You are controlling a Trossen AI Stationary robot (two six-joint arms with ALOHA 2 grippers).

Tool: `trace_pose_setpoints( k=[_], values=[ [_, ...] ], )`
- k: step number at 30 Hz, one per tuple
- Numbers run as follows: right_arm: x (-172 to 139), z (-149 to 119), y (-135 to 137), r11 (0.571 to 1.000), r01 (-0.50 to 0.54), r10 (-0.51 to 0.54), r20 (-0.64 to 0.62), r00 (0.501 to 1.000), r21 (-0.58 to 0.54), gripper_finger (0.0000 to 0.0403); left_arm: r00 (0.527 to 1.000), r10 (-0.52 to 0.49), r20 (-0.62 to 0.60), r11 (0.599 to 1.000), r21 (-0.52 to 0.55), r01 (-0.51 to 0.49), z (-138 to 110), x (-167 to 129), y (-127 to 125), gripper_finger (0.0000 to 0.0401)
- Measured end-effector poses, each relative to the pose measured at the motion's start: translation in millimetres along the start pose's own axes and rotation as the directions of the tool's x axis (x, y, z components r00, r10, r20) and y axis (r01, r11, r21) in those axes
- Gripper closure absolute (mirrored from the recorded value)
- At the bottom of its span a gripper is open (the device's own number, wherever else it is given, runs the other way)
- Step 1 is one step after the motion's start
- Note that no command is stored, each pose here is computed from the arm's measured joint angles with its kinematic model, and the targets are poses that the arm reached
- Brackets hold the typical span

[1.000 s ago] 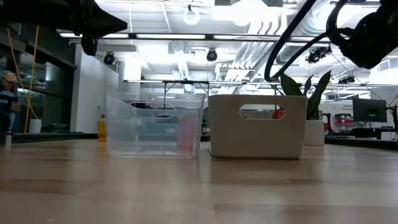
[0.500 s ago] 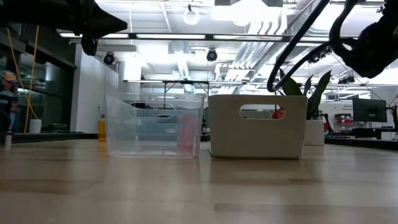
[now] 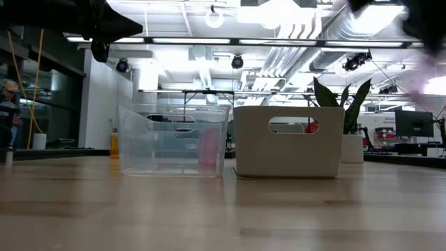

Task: Pick and place medicine bottles into bin by pill shape (circle, oval)
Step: Put the small pink pill bottle into the transparent bin

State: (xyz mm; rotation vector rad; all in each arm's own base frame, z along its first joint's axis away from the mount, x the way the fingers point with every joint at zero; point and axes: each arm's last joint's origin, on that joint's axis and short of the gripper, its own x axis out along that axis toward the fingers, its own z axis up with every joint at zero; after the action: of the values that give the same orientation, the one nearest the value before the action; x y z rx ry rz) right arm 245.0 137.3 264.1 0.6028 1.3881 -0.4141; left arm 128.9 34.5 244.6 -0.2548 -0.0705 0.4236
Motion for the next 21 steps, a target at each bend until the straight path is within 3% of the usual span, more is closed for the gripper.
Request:
trace_pose_setpoints(
  k=[4,11,15,21],
  values=[
    [-42.5,33.7,6.1,0.963,-0.049,0.104,0.199,0.974,-0.264,0.0303,1.000,0.000,0.000,1.000,-0.002,0.000,0.0,0.0,0.0,0.0400],
    [-65.8,113.6,8.8,0.868,0.120,0.079,0.372,0.925,-0.482,0.0304,1.000,0.000,0.000,1.000,-0.026,0.000,0.0,0.0,0.0,0.0401],
    [-56.4,155.9,13.0,0.817,0.136,0.090,0.358,0.929,-0.560,0.0304,1.000,0.000,0.000,1.000,-0.026,0.000,0.0,0.0,0.0,0.0401],
    [-23.0,196.5,27.7,0.754,0.023,0.143,0.197,0.970,-0.657,0.0304,1.000,0.000,0.000,1.000,-0.026,0.000,0.0,0.0,0.0,0.0401]
  ],
)
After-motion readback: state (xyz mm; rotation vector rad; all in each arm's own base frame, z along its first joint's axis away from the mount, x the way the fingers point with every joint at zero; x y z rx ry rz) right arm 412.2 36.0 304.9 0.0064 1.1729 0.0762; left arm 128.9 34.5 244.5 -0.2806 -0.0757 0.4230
